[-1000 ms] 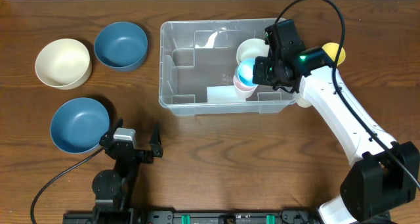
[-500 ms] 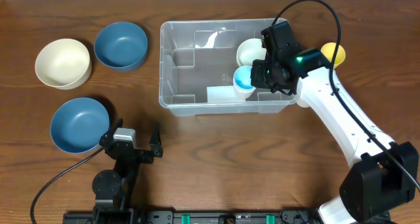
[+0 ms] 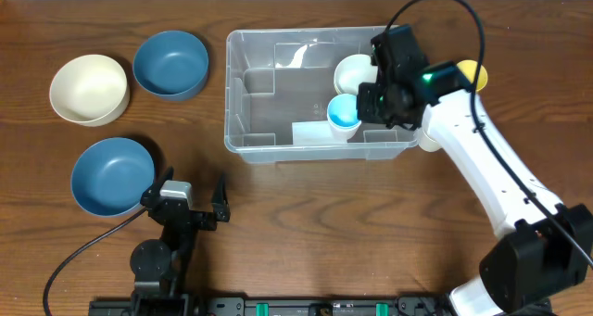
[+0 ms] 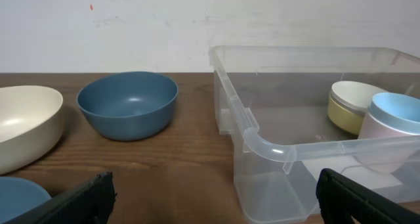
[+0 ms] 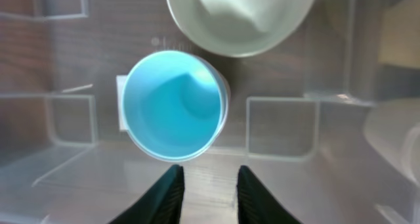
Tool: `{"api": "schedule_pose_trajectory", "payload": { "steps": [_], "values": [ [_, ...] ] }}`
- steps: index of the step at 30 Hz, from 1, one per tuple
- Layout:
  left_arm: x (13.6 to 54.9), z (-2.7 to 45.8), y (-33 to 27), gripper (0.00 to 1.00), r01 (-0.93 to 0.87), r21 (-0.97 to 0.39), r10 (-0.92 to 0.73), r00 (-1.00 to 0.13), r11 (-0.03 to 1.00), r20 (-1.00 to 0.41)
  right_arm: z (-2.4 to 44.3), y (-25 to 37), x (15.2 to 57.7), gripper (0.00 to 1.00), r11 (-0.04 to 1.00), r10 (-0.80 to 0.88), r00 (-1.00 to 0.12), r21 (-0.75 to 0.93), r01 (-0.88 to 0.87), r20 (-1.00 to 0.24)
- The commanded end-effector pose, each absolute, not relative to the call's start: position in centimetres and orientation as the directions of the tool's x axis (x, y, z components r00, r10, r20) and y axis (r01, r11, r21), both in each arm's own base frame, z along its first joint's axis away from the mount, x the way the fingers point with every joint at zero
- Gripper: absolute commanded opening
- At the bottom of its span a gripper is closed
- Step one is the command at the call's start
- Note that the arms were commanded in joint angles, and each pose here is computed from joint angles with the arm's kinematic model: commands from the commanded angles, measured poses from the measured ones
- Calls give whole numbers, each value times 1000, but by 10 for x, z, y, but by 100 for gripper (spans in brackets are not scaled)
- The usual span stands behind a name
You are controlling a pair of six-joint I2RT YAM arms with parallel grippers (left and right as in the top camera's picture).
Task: Pack container
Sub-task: 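Release the light-blue cup and move the right gripper to the white cup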
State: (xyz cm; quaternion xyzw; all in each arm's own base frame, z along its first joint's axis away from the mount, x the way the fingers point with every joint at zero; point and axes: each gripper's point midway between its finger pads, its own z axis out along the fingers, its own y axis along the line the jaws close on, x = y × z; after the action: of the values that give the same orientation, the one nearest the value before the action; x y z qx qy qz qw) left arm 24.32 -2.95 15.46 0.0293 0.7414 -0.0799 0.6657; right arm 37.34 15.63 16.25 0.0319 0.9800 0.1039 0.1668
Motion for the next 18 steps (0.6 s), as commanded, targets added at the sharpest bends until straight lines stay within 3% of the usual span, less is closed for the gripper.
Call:
{"api": "schedule_pose_trajectory", "payload": {
  "steps": [1,9,18],
  "values": [
    [243,137,-30,98,152,-82,-57,-164,985,-985,204,130,386,32,972,151,-913,225,68,-378],
    [243,137,-30,98,152,-82,-56,-164,985,-985,185,38,367,32,943,325,-916,154,295,-236],
    [243,137,-30,98,152,-82,-56,-164,985,-985,122,-6,333,32,912,409,-906,48,407,-105]
  ]
}}
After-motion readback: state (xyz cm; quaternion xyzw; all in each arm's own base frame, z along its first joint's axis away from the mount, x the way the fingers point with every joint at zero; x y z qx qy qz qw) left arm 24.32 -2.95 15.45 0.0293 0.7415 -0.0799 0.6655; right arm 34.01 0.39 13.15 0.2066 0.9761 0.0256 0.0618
